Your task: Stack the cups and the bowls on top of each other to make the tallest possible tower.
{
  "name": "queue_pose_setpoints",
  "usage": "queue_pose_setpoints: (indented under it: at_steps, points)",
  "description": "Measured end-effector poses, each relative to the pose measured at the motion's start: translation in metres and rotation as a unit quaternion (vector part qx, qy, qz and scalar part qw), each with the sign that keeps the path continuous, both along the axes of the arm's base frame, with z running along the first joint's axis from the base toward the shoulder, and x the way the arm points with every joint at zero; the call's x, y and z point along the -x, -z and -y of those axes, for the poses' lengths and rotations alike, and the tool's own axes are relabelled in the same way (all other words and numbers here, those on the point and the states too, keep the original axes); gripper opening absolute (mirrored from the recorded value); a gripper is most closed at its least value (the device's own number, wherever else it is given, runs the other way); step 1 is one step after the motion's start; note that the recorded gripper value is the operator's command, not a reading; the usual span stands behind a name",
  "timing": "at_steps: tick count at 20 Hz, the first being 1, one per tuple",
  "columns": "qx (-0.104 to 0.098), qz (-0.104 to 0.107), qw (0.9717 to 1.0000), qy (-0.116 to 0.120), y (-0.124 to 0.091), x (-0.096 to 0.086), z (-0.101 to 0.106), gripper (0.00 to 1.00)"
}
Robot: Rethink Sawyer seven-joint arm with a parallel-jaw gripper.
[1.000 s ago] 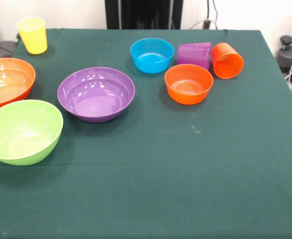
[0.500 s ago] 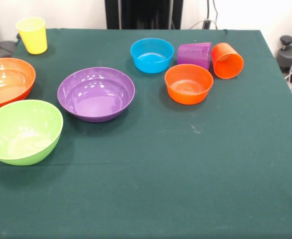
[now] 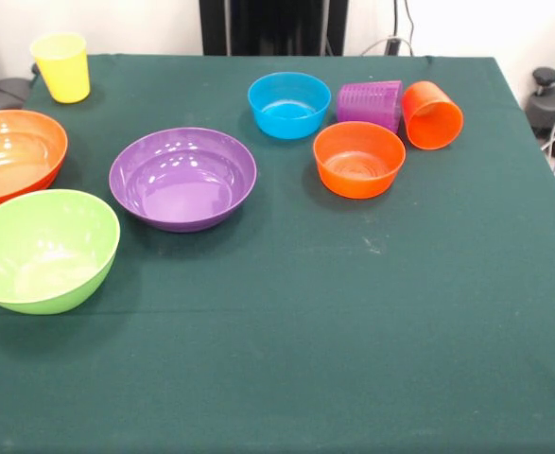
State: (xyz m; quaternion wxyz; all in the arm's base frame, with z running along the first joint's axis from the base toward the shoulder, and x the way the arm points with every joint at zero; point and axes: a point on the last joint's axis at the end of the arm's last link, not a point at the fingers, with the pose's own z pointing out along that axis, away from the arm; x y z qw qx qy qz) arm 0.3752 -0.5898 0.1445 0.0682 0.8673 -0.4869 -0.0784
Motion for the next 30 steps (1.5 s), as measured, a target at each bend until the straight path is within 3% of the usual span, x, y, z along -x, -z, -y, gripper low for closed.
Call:
queue_pose_setpoints:
  at_steps: [9, 19, 30]
  points:
    - [-0.028, -0.027, 0.9992, 0.006, 0.01, 0.009, -0.035, 1.0]
    - [-0.035, -0.037, 0.9986, 0.01, 0.018, 0.017, -0.042, 1.0]
    - [-0.066, -0.05, 0.9964, 0.02, 0.019, 0.024, -0.062, 1.0]
